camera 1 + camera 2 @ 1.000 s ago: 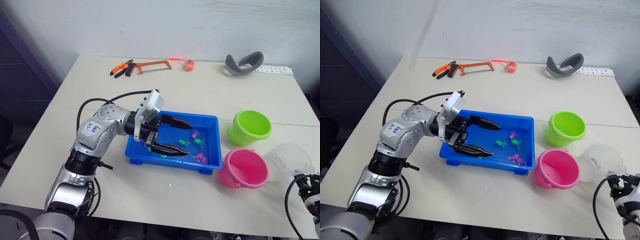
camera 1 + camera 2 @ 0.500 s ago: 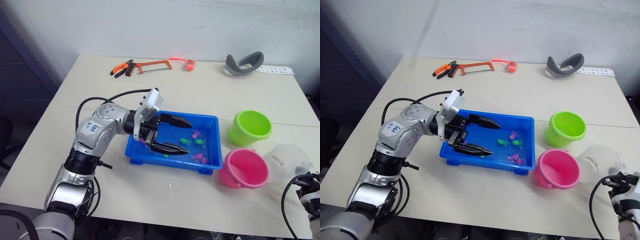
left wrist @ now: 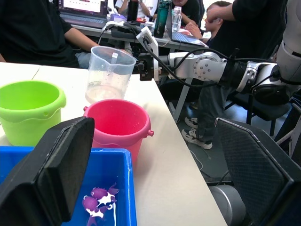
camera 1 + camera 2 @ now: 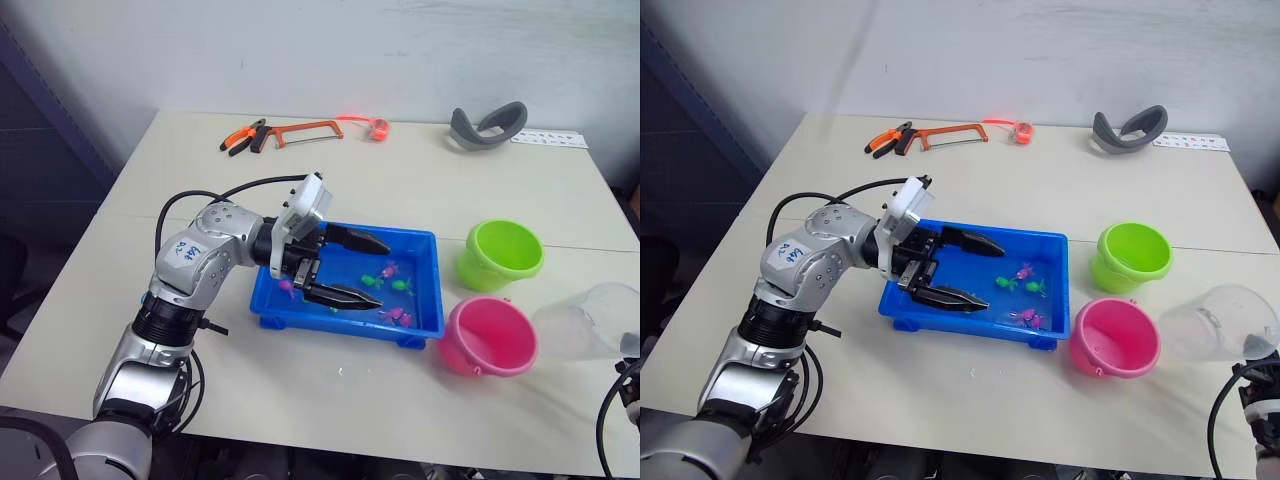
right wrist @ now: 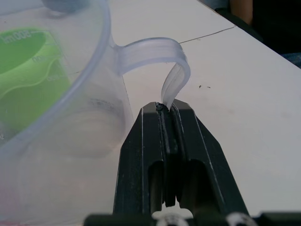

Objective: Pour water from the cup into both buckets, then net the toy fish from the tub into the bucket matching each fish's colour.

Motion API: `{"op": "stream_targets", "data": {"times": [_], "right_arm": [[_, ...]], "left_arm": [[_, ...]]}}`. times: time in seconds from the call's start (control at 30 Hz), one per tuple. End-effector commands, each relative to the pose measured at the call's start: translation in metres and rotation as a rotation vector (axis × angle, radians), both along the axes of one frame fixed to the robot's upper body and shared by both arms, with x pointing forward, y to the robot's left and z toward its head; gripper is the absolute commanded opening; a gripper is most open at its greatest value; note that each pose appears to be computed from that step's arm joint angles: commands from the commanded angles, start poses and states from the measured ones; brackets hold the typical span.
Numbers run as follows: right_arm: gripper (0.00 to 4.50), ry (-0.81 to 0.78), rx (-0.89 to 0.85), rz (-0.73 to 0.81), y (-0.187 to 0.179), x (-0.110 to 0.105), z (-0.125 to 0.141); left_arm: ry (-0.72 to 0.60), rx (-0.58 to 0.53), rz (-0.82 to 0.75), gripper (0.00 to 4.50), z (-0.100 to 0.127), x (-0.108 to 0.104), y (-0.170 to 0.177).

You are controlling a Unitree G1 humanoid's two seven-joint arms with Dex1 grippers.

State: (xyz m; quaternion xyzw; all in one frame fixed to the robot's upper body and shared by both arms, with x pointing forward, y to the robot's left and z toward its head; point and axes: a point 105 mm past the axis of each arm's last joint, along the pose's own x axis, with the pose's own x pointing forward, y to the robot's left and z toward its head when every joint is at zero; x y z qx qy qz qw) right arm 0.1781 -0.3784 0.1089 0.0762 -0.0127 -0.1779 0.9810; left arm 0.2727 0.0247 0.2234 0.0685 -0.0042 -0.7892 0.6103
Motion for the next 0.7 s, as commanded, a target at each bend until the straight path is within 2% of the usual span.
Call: {"op": "stream_targets", "data": {"times": [0.03, 0.47, 0.7], "right_arm": [[0.03, 0.003, -0.162, -0.022, 0.003, -0.007, 0.032], [0.03, 0.165, -0.654, 0.010, 0.028, 0.004, 0.063], [0.03, 0.178, -0.919, 0.052, 0.047, 0.007, 0.073]], "left_arm": [[-0.036, -0.002, -0.030, 4.50, 0.002, -0.004, -0.002], [-0.051, 0.002, -0.055, 4.50, -0.003, -0.004, -0.008], [-0.058, 0.004, -0.052, 4.50, -0.004, -0.003, -0.007]]}}
